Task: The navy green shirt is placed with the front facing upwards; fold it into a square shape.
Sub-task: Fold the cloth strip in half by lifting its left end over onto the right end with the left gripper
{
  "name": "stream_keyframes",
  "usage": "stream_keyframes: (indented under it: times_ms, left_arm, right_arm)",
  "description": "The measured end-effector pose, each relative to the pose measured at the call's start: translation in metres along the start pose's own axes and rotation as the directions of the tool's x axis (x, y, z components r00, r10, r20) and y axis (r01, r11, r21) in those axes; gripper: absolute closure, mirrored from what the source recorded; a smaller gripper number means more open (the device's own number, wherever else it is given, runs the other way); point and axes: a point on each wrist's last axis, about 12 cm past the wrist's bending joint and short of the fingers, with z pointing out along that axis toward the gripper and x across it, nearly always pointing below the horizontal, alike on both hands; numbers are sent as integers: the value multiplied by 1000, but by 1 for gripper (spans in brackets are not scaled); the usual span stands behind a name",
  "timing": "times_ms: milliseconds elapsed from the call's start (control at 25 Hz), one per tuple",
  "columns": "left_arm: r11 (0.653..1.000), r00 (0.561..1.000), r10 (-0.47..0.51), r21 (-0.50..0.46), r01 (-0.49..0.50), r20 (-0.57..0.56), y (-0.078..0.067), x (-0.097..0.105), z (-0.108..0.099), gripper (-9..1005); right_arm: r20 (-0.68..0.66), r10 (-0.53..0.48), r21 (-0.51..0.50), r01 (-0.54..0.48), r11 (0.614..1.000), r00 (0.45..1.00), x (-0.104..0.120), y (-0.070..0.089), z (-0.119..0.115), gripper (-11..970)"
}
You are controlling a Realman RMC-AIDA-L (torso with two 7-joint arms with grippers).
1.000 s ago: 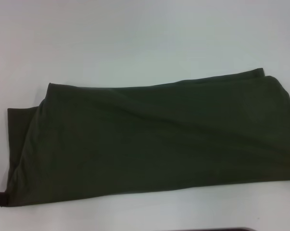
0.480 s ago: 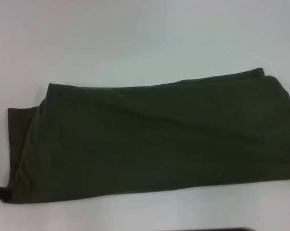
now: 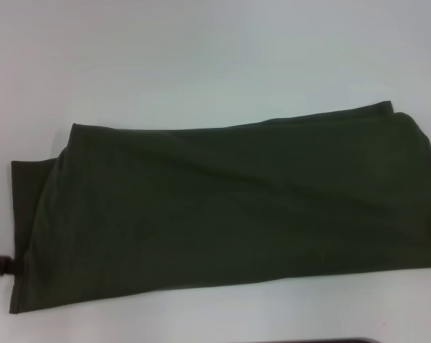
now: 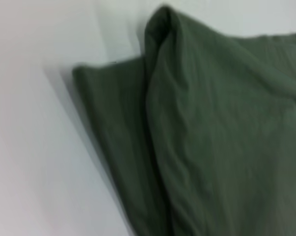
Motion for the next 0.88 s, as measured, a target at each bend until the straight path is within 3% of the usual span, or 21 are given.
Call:
stream_keyframes:
  times_ms: [240,400,880]
  left_arm:
    - [999,993,25,-28,-22,117,1,-24,-8,548]
    - [998,979,64,-41,-57,194,0,-40,-4,503]
    - [996,930,65,36,-83,361,-7,-59,5,460]
  right_arm:
    - [97,-40,-11,41,999,994,-26,8,-14,472]
    - [157,-81,-22,85,996,984,-44,14,-13,349]
    - [253,-164,-8,171,985,953,-61,18,0,281]
